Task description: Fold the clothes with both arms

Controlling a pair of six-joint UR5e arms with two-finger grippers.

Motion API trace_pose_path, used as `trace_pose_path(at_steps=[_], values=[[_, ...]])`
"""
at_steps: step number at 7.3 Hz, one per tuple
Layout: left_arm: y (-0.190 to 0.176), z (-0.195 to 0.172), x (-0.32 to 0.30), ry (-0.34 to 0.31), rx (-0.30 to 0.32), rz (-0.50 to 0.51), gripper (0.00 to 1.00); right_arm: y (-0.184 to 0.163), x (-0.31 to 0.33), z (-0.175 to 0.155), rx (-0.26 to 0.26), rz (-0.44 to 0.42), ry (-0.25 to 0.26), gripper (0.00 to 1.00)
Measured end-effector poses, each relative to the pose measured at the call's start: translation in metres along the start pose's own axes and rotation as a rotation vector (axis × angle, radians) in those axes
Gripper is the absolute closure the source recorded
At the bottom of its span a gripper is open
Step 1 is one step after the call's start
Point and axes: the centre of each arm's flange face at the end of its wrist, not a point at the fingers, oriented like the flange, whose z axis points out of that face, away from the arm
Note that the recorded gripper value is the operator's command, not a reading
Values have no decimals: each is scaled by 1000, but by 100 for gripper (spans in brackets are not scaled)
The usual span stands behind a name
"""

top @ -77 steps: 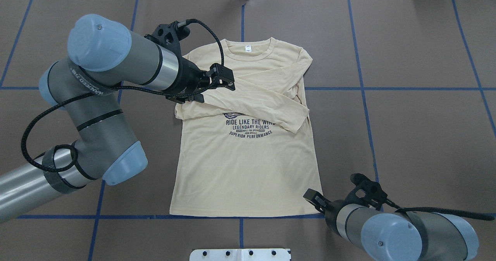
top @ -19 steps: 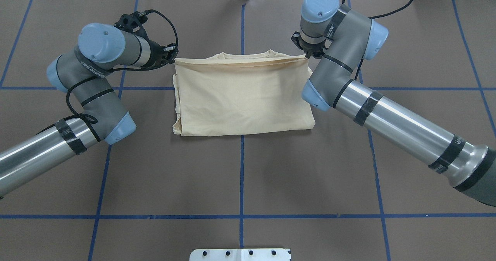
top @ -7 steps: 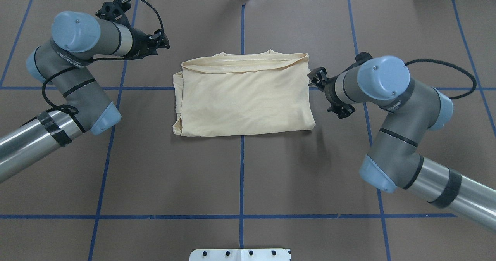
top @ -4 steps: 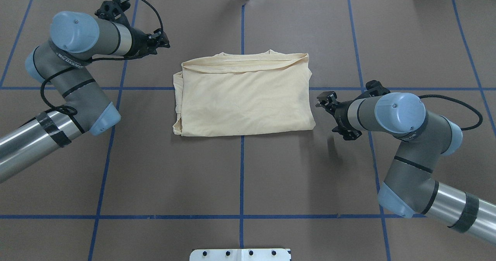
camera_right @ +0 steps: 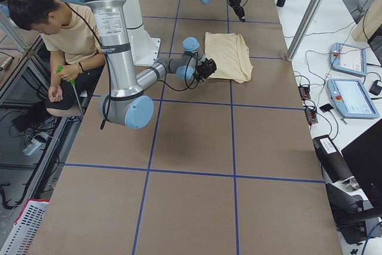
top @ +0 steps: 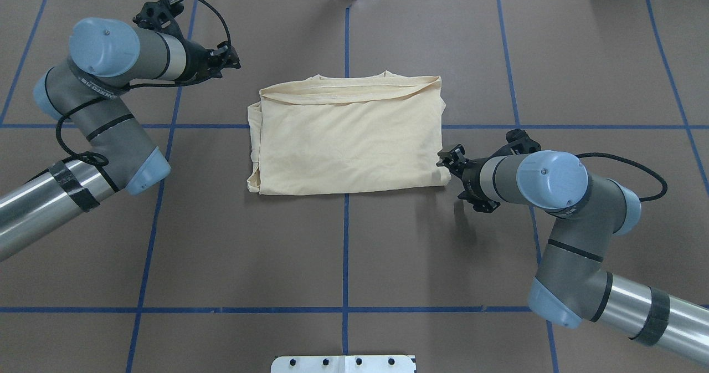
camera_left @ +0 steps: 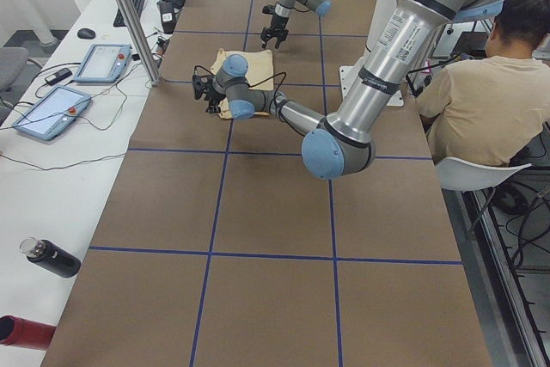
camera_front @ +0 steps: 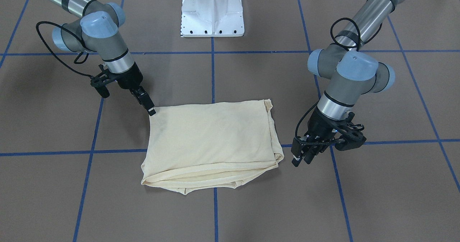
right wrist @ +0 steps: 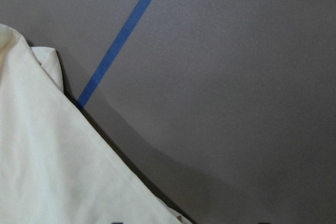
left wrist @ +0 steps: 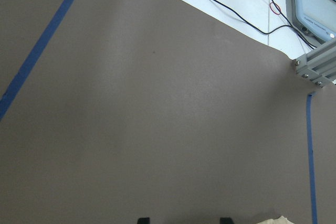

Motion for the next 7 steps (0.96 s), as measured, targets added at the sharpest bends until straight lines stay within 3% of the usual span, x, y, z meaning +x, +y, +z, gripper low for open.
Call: trace_pose_path(at_steps=[2, 7], values=[[0, 1, -4, -5, 9, 0, 46, 10, -6, 1, 5, -4, 5, 100], [0, 1, -5, -8, 12, 0, 46, 13, -15, -10, 9, -1, 2, 100]])
